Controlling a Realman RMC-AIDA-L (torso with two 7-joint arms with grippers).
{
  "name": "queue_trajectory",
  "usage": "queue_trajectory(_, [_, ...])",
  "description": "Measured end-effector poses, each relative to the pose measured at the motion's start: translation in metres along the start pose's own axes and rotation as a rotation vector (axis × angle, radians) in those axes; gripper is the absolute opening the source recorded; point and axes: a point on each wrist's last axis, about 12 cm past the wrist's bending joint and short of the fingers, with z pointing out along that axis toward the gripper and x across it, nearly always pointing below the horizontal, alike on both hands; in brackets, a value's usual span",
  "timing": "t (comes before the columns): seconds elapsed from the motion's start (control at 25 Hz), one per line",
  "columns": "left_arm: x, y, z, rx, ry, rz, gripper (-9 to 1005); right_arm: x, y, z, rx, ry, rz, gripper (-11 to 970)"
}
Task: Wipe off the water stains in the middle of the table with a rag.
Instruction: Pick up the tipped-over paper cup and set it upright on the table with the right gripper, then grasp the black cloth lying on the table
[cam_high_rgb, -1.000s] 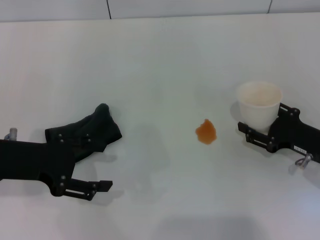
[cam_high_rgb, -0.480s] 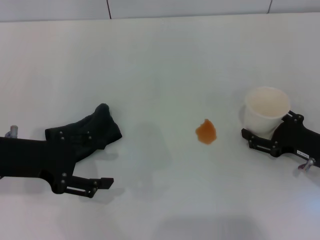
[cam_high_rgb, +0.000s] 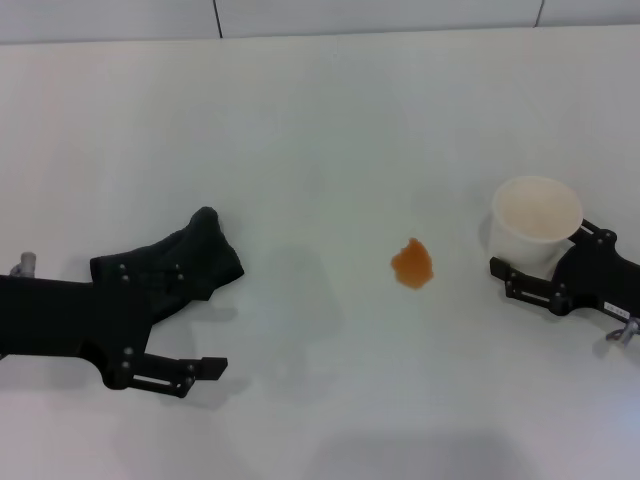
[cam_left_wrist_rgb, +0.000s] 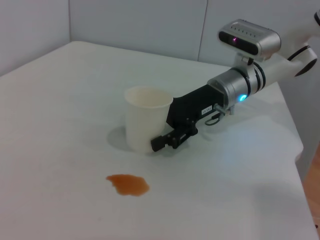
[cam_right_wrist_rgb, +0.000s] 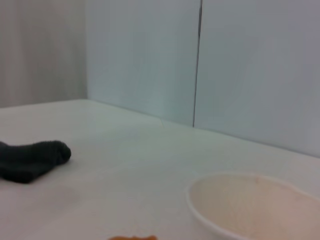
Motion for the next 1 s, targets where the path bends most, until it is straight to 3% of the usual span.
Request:
queue_trajectory(0.2, [0.003, -0.002, -0.001, -0.003, 0.0, -0.007, 888, -0.002, -0.008, -0.007, -0.046, 0.022, 0.007, 868])
queue_trajectory(0.52, [0.004, -0.002, -0.002, -0.012, -0.004, -0.012, 888, -0.017, -0.037, -0.032, -0.139, 0.088, 0.013, 868])
queue_trajectory(0.76, [0.005, -0.002, -0.003, -0.023, -0.009, -0.022, 888, -0.048, -0.059, -0.051, -0.245, 0.221, -0.049, 868])
queue_trajectory(1.0, [0.004, 0.001, -0.006, -0.034, -0.005, -0.048, 887, -0.091, -0.072, -0.052, -0.376, 0.389, -0.091, 867])
